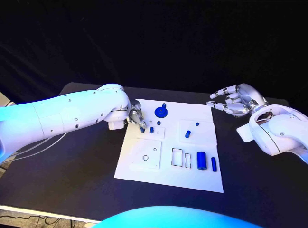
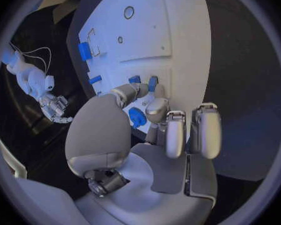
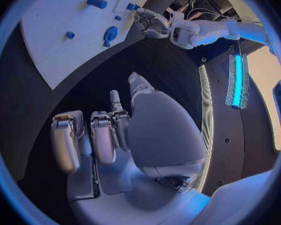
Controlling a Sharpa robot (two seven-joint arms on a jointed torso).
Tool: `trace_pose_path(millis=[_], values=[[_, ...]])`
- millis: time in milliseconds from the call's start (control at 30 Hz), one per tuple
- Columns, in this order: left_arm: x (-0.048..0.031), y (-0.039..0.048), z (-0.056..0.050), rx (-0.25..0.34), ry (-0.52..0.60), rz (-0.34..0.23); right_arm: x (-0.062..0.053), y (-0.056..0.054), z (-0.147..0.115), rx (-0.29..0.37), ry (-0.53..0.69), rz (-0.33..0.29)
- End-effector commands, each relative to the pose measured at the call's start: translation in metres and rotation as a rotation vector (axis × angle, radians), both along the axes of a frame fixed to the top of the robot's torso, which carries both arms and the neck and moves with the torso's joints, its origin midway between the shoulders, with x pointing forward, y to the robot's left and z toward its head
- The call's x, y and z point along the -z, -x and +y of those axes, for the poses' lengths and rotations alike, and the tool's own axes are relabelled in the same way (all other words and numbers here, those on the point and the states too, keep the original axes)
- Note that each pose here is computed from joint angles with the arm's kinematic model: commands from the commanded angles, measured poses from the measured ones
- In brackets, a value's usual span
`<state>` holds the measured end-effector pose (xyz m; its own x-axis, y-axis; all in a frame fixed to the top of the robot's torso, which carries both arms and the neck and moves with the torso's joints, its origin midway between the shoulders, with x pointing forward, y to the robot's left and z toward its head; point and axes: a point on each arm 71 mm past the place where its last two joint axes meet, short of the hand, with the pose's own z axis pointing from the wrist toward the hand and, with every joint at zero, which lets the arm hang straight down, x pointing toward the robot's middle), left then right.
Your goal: Assemble the parts on the task board
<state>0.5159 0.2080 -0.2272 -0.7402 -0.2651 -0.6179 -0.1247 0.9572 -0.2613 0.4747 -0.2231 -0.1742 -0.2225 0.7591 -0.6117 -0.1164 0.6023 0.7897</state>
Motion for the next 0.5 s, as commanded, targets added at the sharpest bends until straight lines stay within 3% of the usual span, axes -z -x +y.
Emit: trace_pose_path(millis=[33,500], values=[[0.0038,0.0025,-0.0029,0.028,-0.013,0.007,-0.0006,0.0005,0.0014,-0.013,0.000,-0.010],[0.0028,0.0014,-0.0002,0.021,-0.032,-0.028,-0.0004,0.0000,0.0014,-0.012,0.000,-0.011]])
